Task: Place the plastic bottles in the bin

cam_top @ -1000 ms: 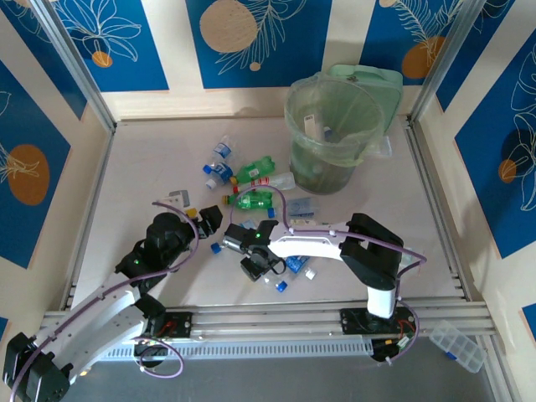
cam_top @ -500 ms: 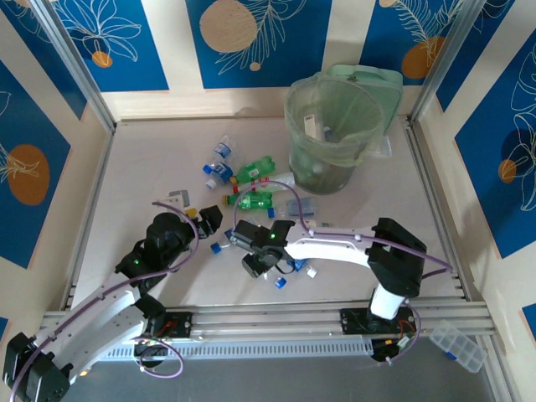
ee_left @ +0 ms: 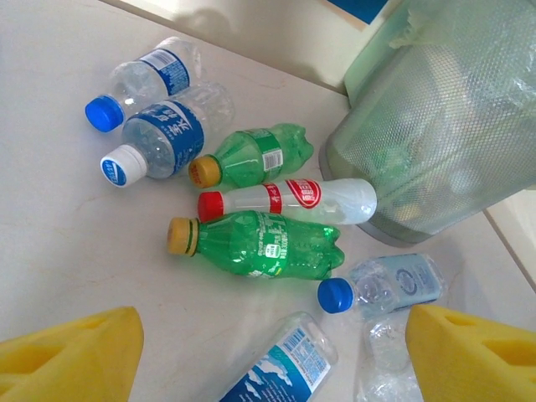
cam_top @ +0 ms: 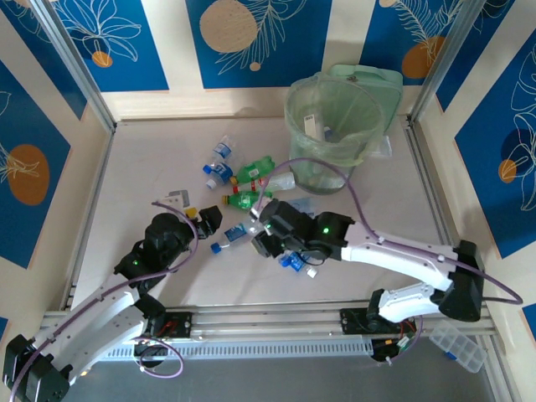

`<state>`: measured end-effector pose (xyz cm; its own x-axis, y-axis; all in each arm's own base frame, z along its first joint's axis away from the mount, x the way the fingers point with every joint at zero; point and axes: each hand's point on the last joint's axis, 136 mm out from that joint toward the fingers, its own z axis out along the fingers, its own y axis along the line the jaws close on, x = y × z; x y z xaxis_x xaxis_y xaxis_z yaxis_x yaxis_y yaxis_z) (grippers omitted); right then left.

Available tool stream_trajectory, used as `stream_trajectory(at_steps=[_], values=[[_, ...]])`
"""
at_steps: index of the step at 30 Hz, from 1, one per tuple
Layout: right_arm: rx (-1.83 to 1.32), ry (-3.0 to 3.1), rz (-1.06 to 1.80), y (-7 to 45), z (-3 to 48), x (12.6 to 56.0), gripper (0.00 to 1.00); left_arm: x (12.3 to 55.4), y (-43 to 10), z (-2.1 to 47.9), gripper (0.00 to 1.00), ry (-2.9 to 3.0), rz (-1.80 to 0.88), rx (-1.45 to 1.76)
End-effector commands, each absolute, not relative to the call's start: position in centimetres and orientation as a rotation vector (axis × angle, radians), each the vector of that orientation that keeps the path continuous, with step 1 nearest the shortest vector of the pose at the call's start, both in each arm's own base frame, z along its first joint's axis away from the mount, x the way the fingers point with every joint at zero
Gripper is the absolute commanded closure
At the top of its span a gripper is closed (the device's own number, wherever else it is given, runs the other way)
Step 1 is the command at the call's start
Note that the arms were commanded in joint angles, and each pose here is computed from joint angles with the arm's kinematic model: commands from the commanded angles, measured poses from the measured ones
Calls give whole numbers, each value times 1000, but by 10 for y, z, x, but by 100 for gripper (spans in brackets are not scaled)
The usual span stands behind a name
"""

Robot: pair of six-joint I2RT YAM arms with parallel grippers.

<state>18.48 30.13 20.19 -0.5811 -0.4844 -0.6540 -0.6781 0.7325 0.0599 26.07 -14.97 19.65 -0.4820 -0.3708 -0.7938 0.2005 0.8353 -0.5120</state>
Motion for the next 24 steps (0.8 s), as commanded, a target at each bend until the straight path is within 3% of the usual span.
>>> stream_trajectory(at_steps=[1, 16, 20, 24], values=[[-763, 2180, 412, 292, 245, 209, 56, 259, -161, 220, 19, 1919, -747, -74], [-404, 1895, 356, 237, 404, 305, 56, 257, -165, 221, 20, 1921, -777, -63], [-285, 1896, 296, 205, 426, 344, 55, 257, -166, 219, 20, 1927, -779, -65], [-166, 1989, 241, 171, 417, 388, 55, 257, -167, 218, 20, 1933, -784, -62]])
